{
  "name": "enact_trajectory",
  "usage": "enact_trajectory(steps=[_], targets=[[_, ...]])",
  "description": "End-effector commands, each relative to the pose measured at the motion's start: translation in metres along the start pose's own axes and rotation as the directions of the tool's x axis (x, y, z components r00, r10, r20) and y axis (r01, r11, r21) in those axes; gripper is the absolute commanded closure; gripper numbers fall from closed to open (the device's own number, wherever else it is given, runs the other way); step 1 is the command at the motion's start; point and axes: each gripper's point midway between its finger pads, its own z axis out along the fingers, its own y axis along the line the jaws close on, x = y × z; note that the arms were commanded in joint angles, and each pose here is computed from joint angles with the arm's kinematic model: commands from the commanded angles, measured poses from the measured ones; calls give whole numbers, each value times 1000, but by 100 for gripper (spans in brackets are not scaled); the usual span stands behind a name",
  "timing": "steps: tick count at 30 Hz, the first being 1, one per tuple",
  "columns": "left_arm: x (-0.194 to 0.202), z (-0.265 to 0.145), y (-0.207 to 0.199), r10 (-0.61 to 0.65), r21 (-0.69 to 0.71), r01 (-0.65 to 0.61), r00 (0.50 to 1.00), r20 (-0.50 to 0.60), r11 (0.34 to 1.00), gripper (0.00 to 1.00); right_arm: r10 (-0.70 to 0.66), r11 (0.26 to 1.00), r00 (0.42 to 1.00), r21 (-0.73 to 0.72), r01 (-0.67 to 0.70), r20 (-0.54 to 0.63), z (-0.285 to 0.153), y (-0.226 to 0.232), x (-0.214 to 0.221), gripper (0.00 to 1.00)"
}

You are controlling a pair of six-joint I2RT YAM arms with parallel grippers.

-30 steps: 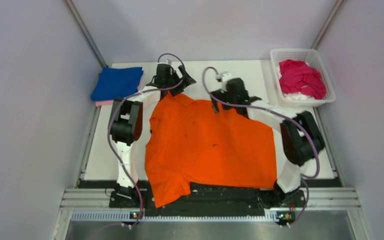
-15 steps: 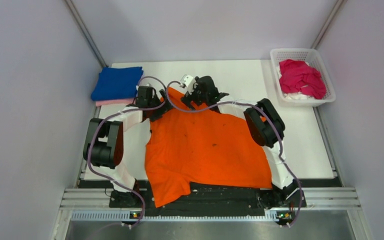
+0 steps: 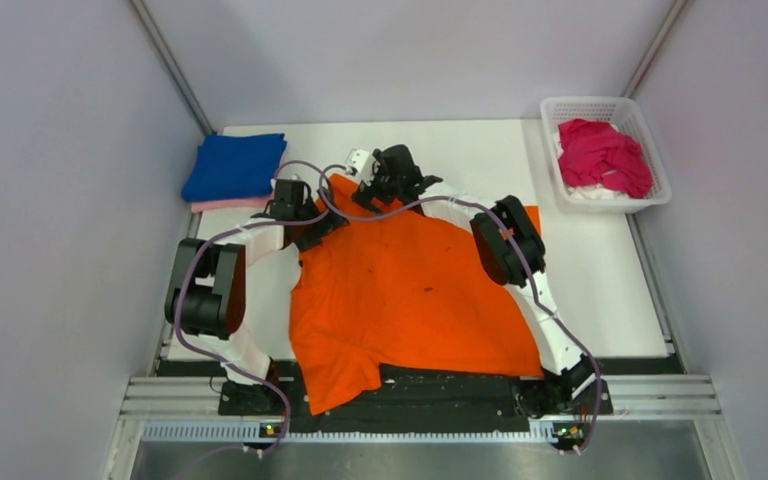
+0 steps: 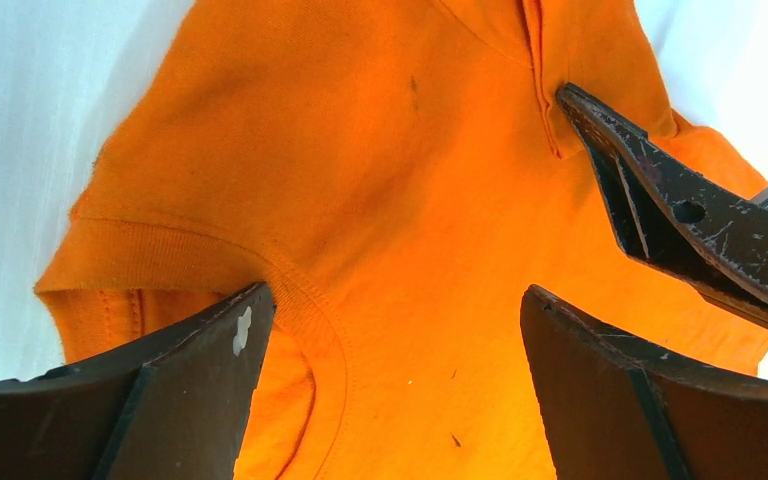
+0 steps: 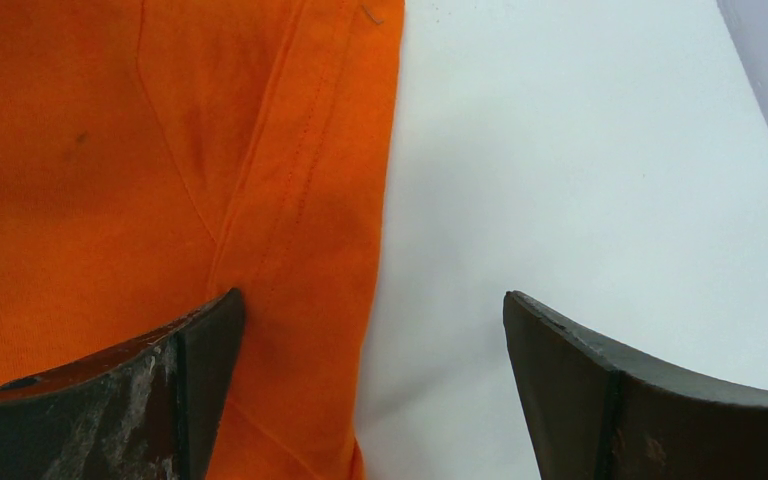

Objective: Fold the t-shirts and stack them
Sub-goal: Flatten out the tshirt

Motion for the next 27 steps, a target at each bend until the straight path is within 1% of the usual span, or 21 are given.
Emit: enact_trajectory(steps=[1,8,11,16,20,24,27], targets=[[17,-4,36,10,-123,-15,999,-43,992,2,-40,999,999,6,39,17,7,-1,-10,1],[17,-4,36,15,-119,-20,999,-47,993,2,42,999,993,-3,-42,113,-9,1,-61,1],[14,-5,34,21,-111,-26,999,-44,994,2,86,996,985,-30,-82,151,-11,5,-72,1],[14,-6,33,23,-108,-28,999,-46,994,2,77,996,990,-64,-70,115,5,18,-52,1],[16,-5,35,22,-116,-28,998,-53,993,2,43,998,998,-36,-42,48,18,17,-26,1],[17,-6,42,23,-146,-31,998,-57,989,2,0,1000,999,27,2,-49,24,7,0,1],[17,-7,46,22,-159,-30,998,-57,987,2,-28,1000,997,4,29,-69,26,10,7,1]])
